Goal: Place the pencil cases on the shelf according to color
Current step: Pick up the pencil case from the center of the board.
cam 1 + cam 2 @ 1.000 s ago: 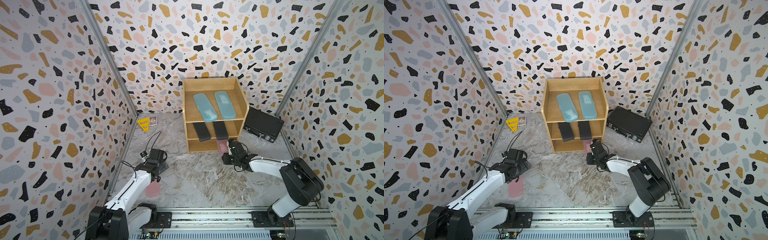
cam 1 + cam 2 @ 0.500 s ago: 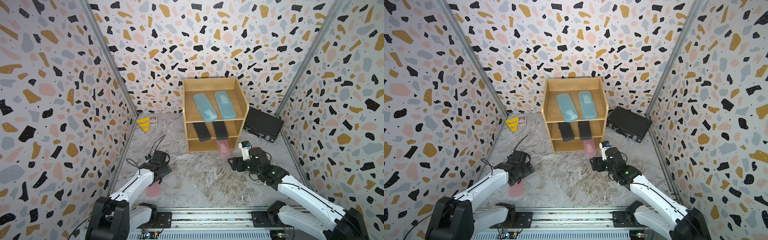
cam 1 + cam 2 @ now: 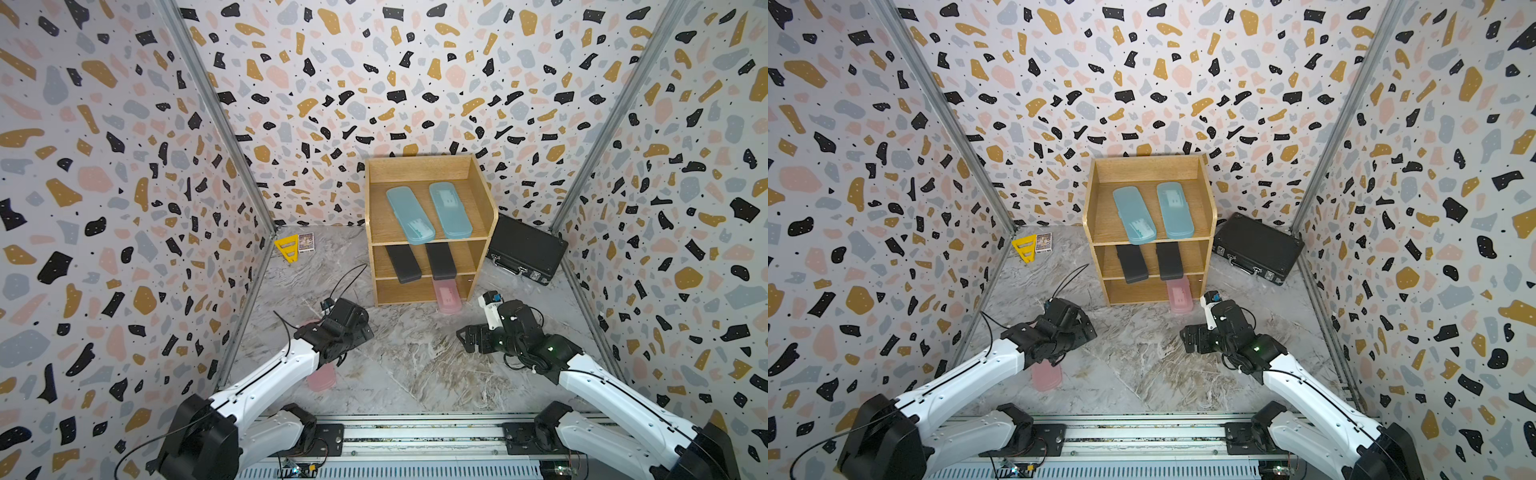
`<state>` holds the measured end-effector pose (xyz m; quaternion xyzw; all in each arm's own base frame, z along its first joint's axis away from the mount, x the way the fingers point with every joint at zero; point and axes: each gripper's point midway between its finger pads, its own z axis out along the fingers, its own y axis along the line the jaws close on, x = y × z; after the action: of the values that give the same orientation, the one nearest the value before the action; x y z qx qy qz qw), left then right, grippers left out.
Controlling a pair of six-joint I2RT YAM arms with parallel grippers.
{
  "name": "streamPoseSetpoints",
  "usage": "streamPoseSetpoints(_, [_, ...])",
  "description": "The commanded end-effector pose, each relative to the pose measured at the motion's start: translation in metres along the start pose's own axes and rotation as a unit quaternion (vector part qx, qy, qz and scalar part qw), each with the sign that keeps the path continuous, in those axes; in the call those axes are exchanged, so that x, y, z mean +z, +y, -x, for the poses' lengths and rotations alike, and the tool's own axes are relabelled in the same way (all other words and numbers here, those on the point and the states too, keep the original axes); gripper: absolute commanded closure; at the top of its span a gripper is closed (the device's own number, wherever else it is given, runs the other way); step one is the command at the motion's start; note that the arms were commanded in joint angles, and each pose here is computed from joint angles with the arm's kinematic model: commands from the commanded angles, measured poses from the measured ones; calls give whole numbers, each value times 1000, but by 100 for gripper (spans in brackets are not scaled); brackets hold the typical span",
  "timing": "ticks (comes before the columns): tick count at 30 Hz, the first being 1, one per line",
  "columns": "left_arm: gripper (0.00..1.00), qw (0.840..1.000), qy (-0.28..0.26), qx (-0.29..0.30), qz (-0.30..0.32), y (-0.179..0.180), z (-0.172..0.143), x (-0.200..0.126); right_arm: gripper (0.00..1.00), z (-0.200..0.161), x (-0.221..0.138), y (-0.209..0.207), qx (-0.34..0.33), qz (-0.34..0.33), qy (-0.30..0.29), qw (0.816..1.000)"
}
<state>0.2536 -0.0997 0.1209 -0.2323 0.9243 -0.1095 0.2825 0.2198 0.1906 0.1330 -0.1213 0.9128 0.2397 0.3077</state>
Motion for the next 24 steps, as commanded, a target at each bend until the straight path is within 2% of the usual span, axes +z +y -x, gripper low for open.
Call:
streamPoseSetpoints(1, [0,995,-70,38,56,30,28,-43,0,6,0,26,-21,6,-13,1000])
streamPoseSetpoints(4, [0,993,-75,71,65,40,36,-68,0,3,17,61,-42,13,-6,999])
streamPoseSetpoints(8, [0,989,-88,78,93,54,47,-94,0,-3,52,115,-50,1,5,999])
streamPoseSetpoints(13, [0,983,-128,35,126,82,66,-112,0,-5,86,188,-48,9,-16,999])
streamPoseSetpoints(21, [0,977,-119,-2,179,103,106,-121,0,-39,144,291,-75,94,46,992])
streamPoseSetpoints(24, [0,980,-102,-27,171,111,111,-119,0,-55,165,307,-92,80,70,990])
